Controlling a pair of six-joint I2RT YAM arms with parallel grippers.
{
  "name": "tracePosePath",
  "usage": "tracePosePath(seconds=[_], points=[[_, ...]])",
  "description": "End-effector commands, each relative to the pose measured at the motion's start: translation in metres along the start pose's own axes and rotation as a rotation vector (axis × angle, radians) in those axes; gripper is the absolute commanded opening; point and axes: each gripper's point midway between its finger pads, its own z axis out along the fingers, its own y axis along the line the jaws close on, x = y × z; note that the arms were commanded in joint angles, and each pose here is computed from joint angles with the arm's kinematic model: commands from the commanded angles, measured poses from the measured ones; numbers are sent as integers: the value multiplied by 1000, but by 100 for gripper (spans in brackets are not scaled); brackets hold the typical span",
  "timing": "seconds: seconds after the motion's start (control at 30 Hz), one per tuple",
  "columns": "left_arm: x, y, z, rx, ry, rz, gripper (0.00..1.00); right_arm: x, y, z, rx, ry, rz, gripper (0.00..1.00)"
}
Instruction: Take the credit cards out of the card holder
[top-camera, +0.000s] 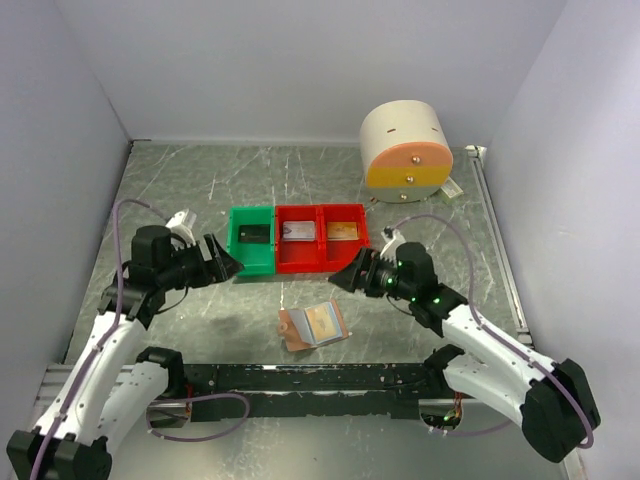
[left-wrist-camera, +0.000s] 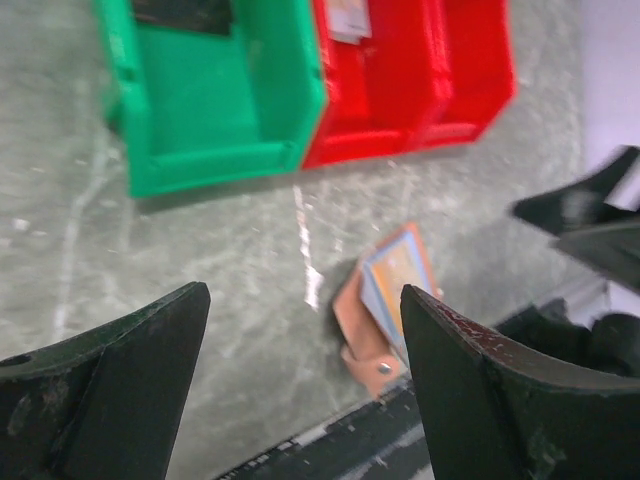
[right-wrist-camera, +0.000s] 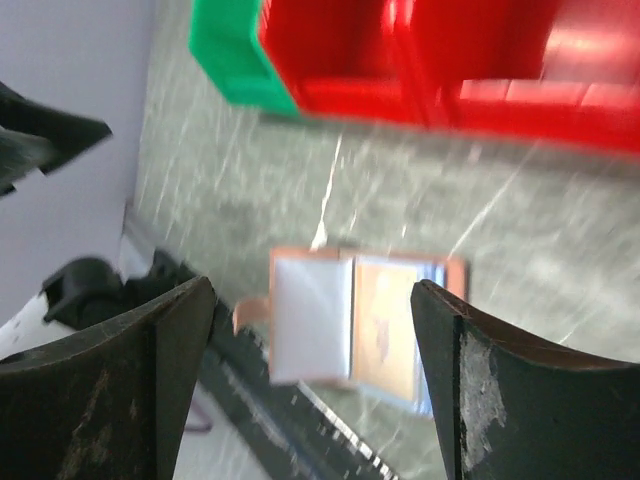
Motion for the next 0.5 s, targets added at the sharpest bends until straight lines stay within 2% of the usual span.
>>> tracePosePath(seconds=[0.0,0.23,0.37,0.47], points=[[26,-38,-11,155,70,-80,88,46,21,1,-101,158,133,76],[91,-57,16,104,201,-91,91,75,7,8,3,228,110,61],[118,-63,30,3,231,-97,98,83,0,11,31,243,121,59],[129,-65,37,-59,223,-140,100,86,-3,12,44,250,121,58]])
